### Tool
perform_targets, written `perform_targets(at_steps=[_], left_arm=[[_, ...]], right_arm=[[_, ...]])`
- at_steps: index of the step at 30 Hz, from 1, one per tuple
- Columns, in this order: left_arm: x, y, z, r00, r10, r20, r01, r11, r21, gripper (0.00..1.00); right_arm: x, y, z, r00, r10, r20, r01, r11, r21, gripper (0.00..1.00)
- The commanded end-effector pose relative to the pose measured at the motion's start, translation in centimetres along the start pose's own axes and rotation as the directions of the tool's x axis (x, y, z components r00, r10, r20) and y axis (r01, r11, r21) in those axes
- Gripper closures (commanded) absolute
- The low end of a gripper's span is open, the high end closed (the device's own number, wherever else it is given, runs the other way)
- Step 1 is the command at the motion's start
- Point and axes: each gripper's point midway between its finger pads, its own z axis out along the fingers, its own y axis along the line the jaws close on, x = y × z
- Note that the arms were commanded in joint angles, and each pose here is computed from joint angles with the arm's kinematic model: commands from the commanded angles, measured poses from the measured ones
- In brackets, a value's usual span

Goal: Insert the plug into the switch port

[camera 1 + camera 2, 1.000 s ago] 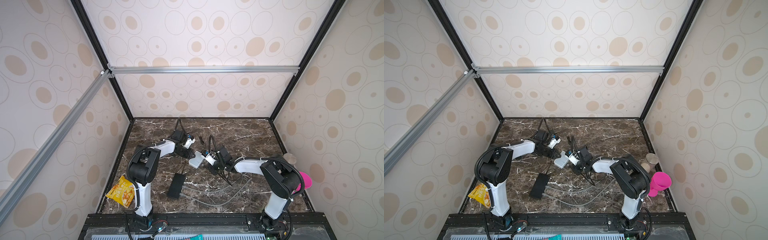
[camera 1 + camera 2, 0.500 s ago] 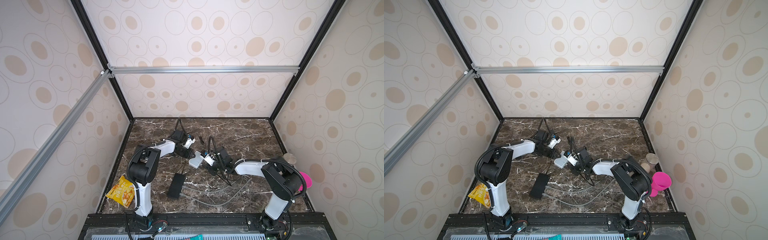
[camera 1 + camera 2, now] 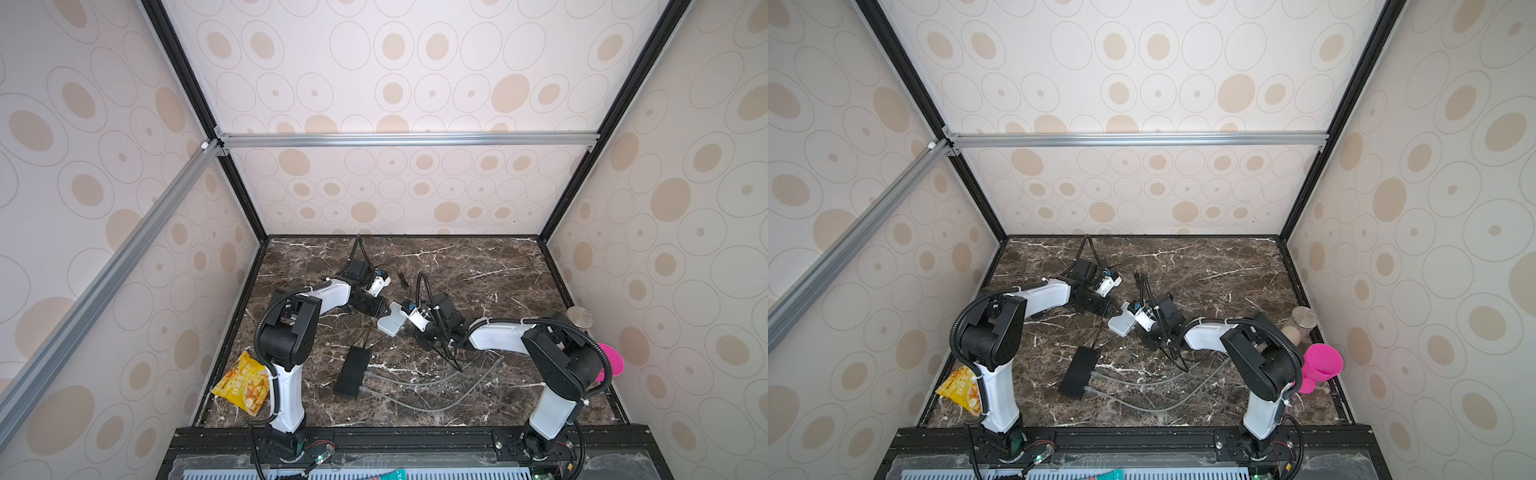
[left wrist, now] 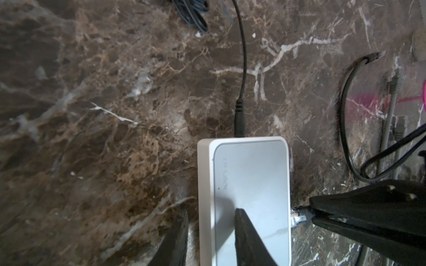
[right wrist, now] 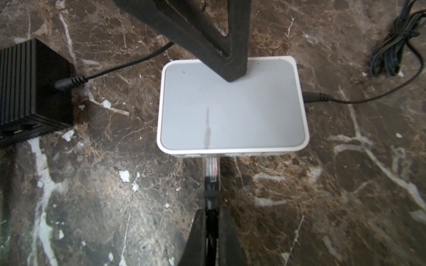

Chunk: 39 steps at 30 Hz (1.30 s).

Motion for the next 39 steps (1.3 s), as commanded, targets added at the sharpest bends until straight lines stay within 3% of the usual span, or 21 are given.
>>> perform_targets(at_steps=[1, 39], left_arm=[[2.5, 1.1, 1.3, 0.995, -0.014, -0.099, 0.011, 0.999, -0.033, 0.66], [3.9, 1.0, 2.2, 0.988, -0.025, -0.154, 0.021, 0.999, -0.025, 0.66]], right_arm=[[-0.5, 0.6, 0.5, 1.000, -0.018, 0.009, 0.019, 0.999, -0.028, 1.00], [-2.7, 0.3, -0.2, 0.993, -0.023, 0.116, 0.024, 1.000, -0.003, 1.00]])
